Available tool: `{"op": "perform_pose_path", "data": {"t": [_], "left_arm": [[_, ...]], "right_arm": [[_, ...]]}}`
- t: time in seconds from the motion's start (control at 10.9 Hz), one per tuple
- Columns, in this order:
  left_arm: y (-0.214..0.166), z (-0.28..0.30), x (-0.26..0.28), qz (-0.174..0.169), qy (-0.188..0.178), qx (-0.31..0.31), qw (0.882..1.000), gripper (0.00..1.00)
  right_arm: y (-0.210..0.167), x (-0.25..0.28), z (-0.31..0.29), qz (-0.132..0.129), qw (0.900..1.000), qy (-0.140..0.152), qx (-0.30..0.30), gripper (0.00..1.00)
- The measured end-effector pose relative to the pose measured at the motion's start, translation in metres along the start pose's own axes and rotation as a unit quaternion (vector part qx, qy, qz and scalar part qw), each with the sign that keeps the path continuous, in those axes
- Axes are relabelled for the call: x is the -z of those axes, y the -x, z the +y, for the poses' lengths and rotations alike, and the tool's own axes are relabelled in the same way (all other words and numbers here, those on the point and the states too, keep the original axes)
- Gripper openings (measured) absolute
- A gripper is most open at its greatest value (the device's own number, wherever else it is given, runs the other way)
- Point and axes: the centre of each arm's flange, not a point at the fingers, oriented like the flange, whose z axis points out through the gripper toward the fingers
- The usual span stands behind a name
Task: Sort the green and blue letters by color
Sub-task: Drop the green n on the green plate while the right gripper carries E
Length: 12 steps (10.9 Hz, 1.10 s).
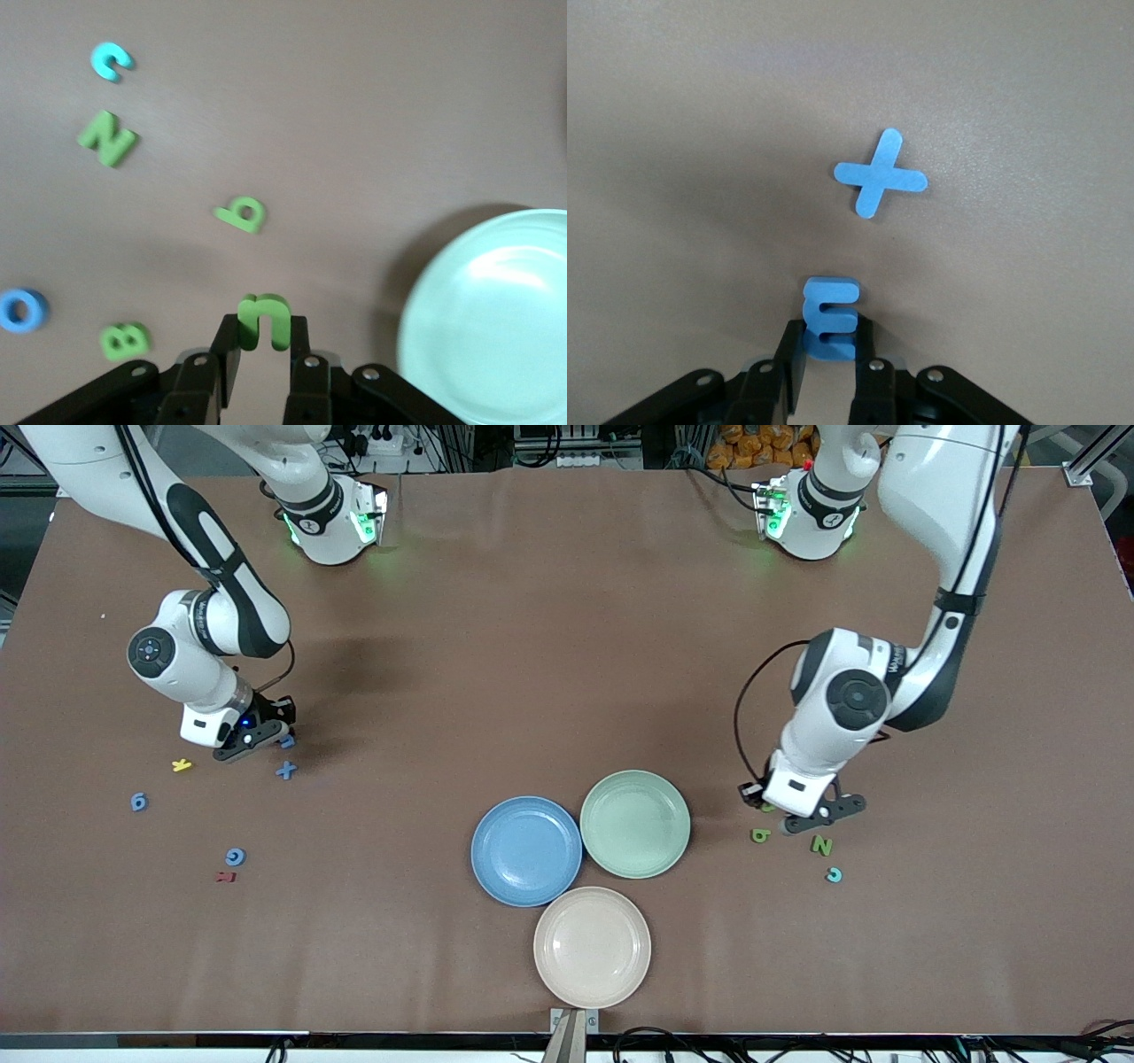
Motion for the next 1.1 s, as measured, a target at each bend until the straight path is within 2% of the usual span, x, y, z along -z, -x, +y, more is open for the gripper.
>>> {"op": "perform_pose_path", "data": {"t": [0.18, 0.37, 0.46, 0.74, 0.83, 0.92, 1.01, 1.1], "left_arm": [[0.014, 0.041, 0.008, -0.007, 0.017, 0.039, 0.999, 0.26], [0.025, 0.074, -0.003, -0.012, 0.024, 0.073, 0.997, 0.26], [0.033, 0.091, -0.016, -0.017, 0.024, 0.086, 0.996, 0.26], [0.048, 0.126, -0.044, -0.026, 0.025, 0.112, 0.993, 0.26], [0.047, 0.132, -0.045, -0.025, 0.028, 0.119, 0.992, 0.26], [0.046, 0.135, -0.044, -0.023, 0.031, 0.125, 0.991, 0.26], [0.044, 0.136, -0.043, -0.022, 0.032, 0.129, 0.991, 0.30], [0.044, 0.136, -0.043, -0.022, 0.033, 0.129, 0.991, 0.42]], "right_arm": [[-0.001, 0.001, 0.001, 0.002, 1.000, 0.001, 0.000, 0.26], [-0.008, 0.008, 0.006, 0.007, 1.000, 0.005, -0.001, 0.26], [-0.015, 0.014, 0.010, 0.001, 1.000, 0.001, -0.002, 0.26], [-0.044, 0.049, 0.029, -0.038, 0.999, -0.023, -0.020, 0.26], [-0.055, 0.063, 0.032, -0.041, 0.998, -0.036, -0.031, 0.26], [-0.069, 0.075, 0.029, -0.032, 0.997, -0.051, -0.043, 0.26], [-0.083, 0.084, 0.021, -0.022, 0.996, -0.058, -0.057, 0.26], [-0.099, 0.091, 0.007, -0.017, 0.995, -0.057, -0.075, 0.26]]}}
